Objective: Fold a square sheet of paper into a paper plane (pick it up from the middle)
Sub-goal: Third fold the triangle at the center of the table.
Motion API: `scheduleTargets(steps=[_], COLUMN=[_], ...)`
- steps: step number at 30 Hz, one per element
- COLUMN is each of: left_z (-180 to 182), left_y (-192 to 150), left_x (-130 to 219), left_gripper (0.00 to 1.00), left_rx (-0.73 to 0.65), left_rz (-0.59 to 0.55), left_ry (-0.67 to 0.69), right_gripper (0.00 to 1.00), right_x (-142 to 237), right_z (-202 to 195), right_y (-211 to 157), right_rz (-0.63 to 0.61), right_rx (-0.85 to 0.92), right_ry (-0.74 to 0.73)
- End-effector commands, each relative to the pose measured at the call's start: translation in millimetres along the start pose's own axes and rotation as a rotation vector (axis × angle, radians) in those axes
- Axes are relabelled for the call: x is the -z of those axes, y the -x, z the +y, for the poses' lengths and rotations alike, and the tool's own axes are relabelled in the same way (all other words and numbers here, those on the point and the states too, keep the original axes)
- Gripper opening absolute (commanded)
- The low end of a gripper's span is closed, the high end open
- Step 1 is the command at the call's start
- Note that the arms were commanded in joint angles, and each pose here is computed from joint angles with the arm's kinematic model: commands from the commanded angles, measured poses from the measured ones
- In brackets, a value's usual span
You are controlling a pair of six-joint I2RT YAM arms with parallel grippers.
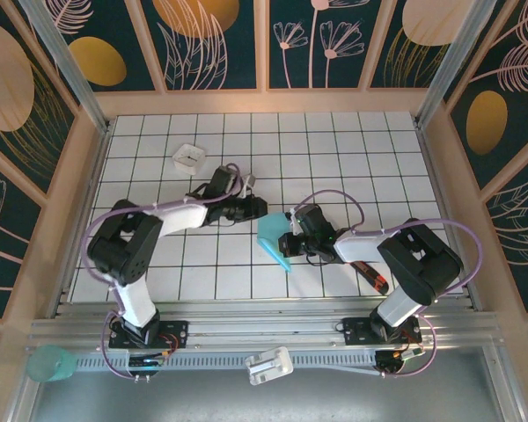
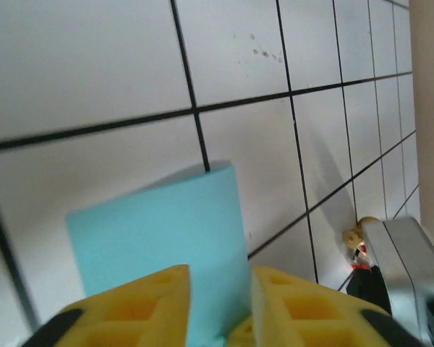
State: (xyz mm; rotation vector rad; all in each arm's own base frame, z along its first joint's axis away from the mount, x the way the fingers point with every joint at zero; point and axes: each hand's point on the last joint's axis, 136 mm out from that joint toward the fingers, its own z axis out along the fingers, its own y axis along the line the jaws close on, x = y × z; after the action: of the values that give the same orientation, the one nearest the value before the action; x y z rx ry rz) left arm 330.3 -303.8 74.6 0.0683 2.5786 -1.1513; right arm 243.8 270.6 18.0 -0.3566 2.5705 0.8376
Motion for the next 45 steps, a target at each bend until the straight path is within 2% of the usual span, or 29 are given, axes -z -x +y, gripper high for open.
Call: scheduleTargets(steps=[1, 4, 7, 19, 32, 45], left_z=[-6, -11, -23, -43, -28, -39], left_y=[-8, -38, -68, -118, -124, -121], left_x=[25, 29, 27, 11, 9, -10], left_gripper=[0.20, 0.08, 0.00, 0.00, 0.00, 0.00], left_rx=[0.039, 0.078, 0.106, 0.166, 0.199, 0.208], left_rz=[-0.077, -0.059, -0.011, 0.065, 0.058, 0.071], left_ry=[-0.014, -0.050, -0.126, -0.236, -0.183, -0.232], right_gripper=[0.00, 0.00, 0.00, 0.00, 0.00, 0.00], right_x=[-4, -4, -4, -4, -16, -19], right_z=[-22, -24, -26, -33, -29, -33], right_y=[-36, -37, -40, -47, -31, -34], right_rz=[0.106, 0.107, 0.114, 0.121, 0.079, 0.084], right_rx=[-0.043, -0.052, -0.061, -0.163, -0.211, -0.234], right_ry=[-0.078, -0.083, -0.087, -0.095, -0.090, -0.093])
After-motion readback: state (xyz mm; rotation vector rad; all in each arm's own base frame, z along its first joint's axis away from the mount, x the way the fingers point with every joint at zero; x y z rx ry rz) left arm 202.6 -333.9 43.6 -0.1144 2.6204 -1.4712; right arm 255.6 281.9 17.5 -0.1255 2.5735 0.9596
